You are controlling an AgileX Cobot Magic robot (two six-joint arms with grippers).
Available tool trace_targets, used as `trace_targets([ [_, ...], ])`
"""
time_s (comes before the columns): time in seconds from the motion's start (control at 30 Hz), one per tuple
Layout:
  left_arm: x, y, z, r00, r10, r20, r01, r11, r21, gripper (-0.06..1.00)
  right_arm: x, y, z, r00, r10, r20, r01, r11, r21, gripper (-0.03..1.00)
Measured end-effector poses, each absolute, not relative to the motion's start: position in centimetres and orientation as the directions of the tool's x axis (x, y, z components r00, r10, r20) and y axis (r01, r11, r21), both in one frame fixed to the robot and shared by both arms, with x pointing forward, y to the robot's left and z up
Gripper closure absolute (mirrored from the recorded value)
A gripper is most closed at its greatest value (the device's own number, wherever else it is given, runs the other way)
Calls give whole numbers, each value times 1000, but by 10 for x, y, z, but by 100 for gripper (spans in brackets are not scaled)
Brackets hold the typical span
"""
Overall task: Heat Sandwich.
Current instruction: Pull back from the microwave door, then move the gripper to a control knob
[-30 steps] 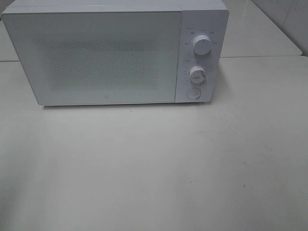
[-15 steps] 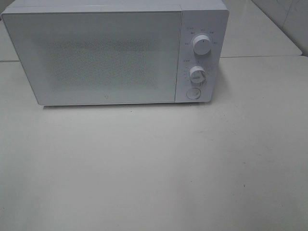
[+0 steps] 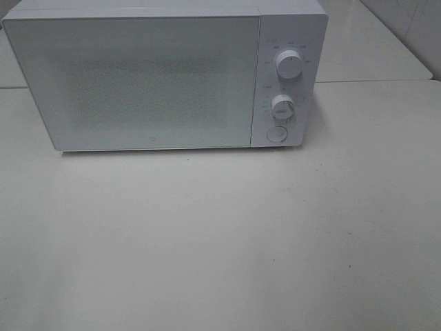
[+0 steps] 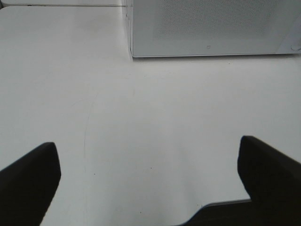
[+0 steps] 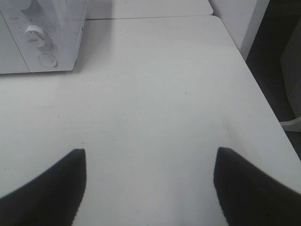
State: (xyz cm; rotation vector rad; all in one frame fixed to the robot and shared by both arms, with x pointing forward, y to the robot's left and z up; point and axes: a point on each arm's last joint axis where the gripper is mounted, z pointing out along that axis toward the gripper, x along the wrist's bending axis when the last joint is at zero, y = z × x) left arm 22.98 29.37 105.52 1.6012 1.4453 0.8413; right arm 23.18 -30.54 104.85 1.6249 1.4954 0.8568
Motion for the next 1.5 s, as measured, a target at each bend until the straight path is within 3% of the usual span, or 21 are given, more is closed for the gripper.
trace_targets([
  [1.5,230,293,1056,101,994,-39,453,-11,891,-2,232,-305,1048,92,996,-15,491,-32,871,23],
])
